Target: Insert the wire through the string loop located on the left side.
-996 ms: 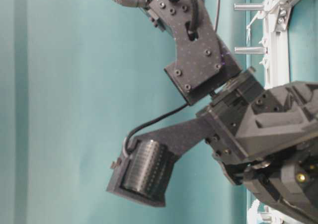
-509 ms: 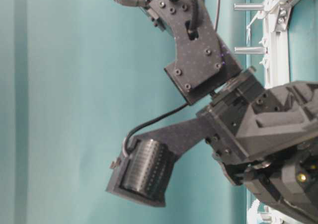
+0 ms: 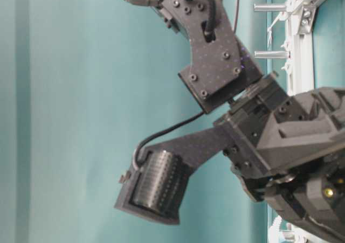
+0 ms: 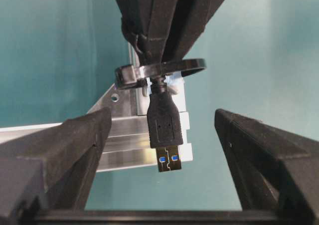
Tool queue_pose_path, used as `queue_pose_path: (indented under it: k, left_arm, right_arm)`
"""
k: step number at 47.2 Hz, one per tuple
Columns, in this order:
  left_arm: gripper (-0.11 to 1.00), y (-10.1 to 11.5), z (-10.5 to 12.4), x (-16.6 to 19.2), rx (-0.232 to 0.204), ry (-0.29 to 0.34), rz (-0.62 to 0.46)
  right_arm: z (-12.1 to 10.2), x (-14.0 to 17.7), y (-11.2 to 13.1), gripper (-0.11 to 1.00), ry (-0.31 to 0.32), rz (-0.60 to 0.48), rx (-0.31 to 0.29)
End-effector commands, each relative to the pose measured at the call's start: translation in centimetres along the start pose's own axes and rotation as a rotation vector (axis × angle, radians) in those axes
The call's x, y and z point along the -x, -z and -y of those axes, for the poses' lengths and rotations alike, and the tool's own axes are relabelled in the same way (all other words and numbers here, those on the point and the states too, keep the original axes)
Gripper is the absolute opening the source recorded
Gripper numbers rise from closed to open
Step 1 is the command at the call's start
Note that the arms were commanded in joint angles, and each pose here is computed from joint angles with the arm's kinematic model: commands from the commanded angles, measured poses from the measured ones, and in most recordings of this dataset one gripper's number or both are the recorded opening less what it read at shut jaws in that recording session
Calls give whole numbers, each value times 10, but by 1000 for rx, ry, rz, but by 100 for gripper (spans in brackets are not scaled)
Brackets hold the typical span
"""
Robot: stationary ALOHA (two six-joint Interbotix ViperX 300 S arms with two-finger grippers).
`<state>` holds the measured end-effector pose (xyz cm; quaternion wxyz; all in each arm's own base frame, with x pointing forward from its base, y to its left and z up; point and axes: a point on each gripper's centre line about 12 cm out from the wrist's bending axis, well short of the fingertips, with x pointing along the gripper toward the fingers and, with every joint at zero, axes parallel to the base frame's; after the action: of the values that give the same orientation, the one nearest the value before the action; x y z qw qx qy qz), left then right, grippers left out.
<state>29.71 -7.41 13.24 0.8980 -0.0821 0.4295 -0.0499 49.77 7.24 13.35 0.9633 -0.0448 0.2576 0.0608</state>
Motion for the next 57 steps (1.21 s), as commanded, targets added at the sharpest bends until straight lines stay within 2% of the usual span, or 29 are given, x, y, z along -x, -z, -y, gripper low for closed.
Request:
queue_pose_path:
  k: [1,8,10,17,19,36,50,57]
  left_arm:
    - [87,-9,1,2,-7,5,29]
    - [79,-8,1,2,-9,1,16]
    - [70,-6,0,2,-10,0,8]
    - [28,-7,1,2,-15,1,13]
    - [22,-7,1,2,-16,3,17]
    - [23,-9,1,2,-10,4,25]
    - [23,-10,2,3,-12,5,30]
    - [23,-10,2,3,-13,7,32]
  right_arm:
    - [-2,5,-22,9,-1,58,6]
    - [-3,5,-22,9,-2,58,5]
    - [-2,5,-22,9,-1,58,6]
    - [-2,5,-21,9,-1,57,4]
    - [-2,5,-21,9,-1,57,4]
    - [-3,6,-24,9,9,109,26]
    - [-3,7,-24,9,11,117,20]
    - [-3,7,-21,9,6,100,-9]
